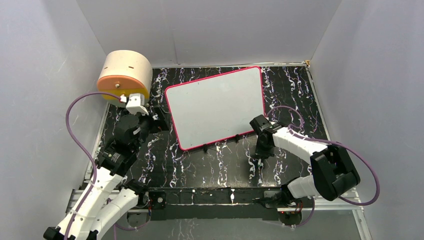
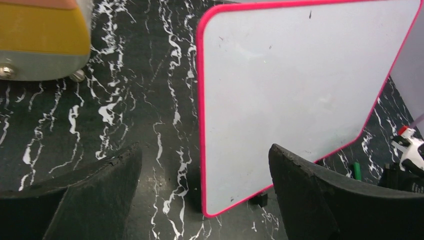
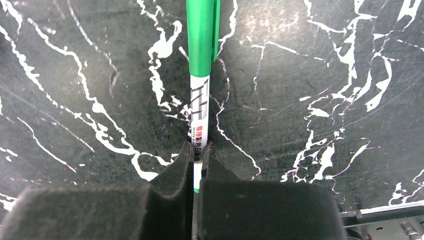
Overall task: Write a sentence on the whiteboard
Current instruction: Open the whiteboard marker at the center of the board.
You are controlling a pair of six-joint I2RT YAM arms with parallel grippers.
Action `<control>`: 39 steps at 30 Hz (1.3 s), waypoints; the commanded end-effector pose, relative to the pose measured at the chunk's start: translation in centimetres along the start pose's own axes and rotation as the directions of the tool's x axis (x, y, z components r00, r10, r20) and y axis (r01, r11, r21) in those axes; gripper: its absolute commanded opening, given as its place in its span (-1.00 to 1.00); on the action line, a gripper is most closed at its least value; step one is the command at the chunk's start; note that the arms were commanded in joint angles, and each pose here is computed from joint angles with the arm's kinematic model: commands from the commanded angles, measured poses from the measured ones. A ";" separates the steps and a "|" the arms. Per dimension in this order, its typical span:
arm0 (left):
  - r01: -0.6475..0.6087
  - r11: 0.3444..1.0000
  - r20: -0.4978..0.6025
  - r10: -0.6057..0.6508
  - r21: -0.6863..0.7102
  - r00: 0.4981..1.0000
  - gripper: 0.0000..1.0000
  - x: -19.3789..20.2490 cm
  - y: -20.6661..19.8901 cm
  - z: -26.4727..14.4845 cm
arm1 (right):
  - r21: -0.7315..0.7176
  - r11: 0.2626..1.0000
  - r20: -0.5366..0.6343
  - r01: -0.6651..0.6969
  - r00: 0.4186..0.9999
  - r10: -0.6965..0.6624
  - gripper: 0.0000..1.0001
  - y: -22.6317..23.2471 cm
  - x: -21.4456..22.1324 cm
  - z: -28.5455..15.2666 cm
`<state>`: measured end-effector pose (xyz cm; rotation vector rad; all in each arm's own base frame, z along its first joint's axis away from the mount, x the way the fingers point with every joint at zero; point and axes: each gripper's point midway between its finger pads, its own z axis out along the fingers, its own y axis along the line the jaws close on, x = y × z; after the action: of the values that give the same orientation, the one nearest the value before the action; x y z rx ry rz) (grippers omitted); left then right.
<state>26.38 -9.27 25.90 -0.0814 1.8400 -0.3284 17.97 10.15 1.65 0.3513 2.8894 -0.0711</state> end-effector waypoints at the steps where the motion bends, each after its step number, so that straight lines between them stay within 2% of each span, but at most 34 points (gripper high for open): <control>1: 0.036 0.997 -0.062 -0.032 0.068 0.998 0.86 0.9 -1.4 -0.1 | -0.015 0.995 0.045 0.098 0.994 -0.098 -1.00 -0.1 -0.1 -1.2; 8: 0.102 0.983 -0.186 -0.074 0.150 0.980 0.86 1.7 -3.6 -1.2 | -0.119 0.949 0.126 0.293 0.952 -0.278 -1.00 1.9 -0.5 -4.6; 13: 0.176 0.962 -0.299 -0.109 0.208 0.948 0.86 2.8 -5.5 -1.7 | -0.269 0.844 0.255 0.464 0.880 -0.402 -1.00 5.6 -1.1 -8.2; 18: 0.295 0.926 -0.414 -0.179 0.235 0.893 0.86 4.3 -7.5 -1.4 | -0.332 0.710 0.416 0.621 0.772 -0.480 -1.00 9.0 -2.3 -11.6; 22: 0.389 0.885 -0.492 -0.228 0.255 0.840 0.86 5.4 -9.2 -1.2 | -0.353 0.581 0.496 0.734 0.673 -0.548 -1.00 11.4 -2.2 -13.2; 28: 0.453 0.857 -0.562 -0.256 0.244 0.786 0.86 6.1 -10.3 -0.7 | -0.338 0.418 0.622 0.843 0.533 -0.574 -1.00 14.7 -2.1 -15.8; 39: 0.555 0.811 -0.625 -0.338 0.187 0.704 0.80 6.3 -11.6 0.1 | -0.246 0.224 0.751 0.943 0.331 -0.571 -1.00 19.6 -0.4 -17.9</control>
<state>23.09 -20.88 21.09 -0.1796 2.3346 -1.0622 18.62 27.18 15.41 -1.1307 2.1647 0.5625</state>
